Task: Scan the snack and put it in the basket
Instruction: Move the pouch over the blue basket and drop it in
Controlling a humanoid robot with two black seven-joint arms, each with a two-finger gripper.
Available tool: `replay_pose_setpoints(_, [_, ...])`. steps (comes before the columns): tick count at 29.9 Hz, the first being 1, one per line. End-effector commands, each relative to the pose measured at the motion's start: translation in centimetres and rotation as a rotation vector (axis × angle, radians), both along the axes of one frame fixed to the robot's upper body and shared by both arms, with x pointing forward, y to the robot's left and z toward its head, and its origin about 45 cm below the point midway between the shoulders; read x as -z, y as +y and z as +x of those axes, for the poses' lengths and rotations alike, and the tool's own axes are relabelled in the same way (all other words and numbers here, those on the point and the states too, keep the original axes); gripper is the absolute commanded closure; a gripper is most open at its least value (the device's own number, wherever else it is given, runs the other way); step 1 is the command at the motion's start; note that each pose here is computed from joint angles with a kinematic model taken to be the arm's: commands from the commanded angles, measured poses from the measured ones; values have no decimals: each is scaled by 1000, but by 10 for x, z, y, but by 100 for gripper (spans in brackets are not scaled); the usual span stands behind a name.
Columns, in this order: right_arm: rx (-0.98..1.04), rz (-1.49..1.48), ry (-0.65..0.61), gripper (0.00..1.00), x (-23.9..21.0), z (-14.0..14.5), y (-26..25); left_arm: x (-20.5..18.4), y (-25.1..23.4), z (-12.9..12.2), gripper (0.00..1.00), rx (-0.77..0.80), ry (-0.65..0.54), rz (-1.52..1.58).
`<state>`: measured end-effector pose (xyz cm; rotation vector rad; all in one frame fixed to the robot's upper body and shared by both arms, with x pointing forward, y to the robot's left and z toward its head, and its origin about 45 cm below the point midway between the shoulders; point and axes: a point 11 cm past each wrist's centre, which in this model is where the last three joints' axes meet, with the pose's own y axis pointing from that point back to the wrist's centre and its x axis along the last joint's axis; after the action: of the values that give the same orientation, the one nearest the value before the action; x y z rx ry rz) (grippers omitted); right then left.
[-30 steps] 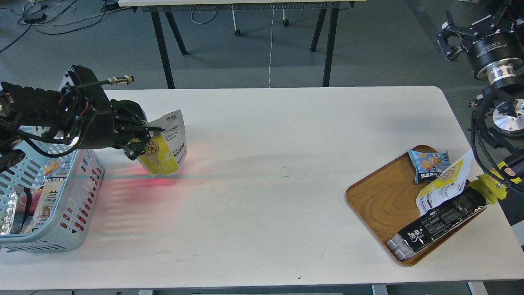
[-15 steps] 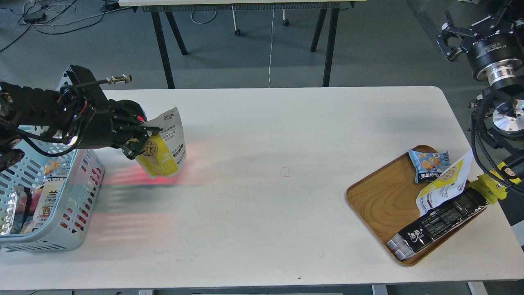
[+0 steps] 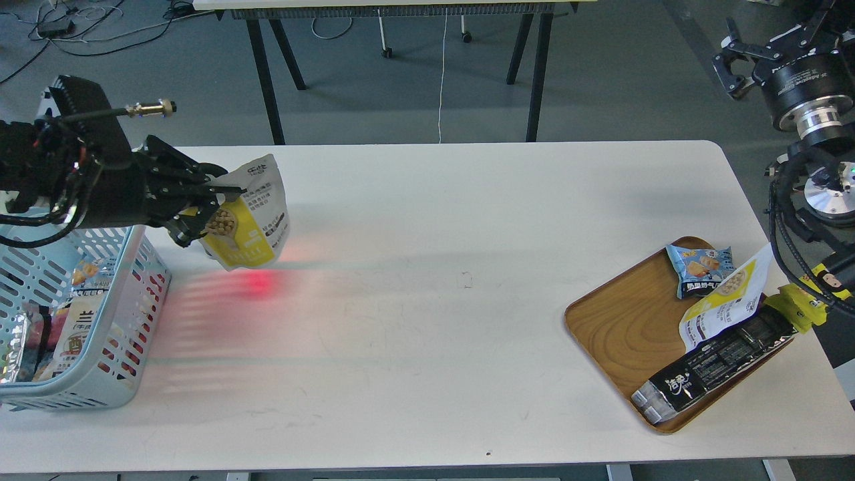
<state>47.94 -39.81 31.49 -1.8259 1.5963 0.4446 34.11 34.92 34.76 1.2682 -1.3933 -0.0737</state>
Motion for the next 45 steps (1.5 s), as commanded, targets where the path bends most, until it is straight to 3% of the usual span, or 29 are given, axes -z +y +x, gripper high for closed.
replay_pose_setpoints(1, [9,-2,-5,1,-3,-1,-6,-30,27,-4,100,-65,-66,36])
replay_pose_setpoints(16, [8,-3,-5,1,-2,-2,-6,-78,117,-25,100,-311,-156,31])
replay_pose_setpoints(22, [9,-4,-5,1,-2,-2,-7,-57,149,-44,100,-367,-111,82])
replay_pose_setpoints(29, [10,-4,-2,1,-1,-2,-7,-14,165,-70,99,-311,-69,96])
replay_pose_setpoints(32, [9,-5,-2,1,-1,-2,-7,-10,166,-72,89,-311,-59,98])
replay_pose_setpoints(37, [7,-5,-4,1,-2,-2,-6,-12,161,-69,64,-344,-60,11])
replay_pose_setpoints(41, [7,-5,-4,1,-2,-2,-6,-26,147,-57,18,-466,-81,-317])
replay_pose_setpoints(44, [6,-5,-5,1,-2,-2,-5,-41,135,-43,2,-578,-80,-672])
replay_pose_setpoints(45, [6,-7,-6,1,-3,-2,-6,-44,130,-39,1,-600,-66,-763])
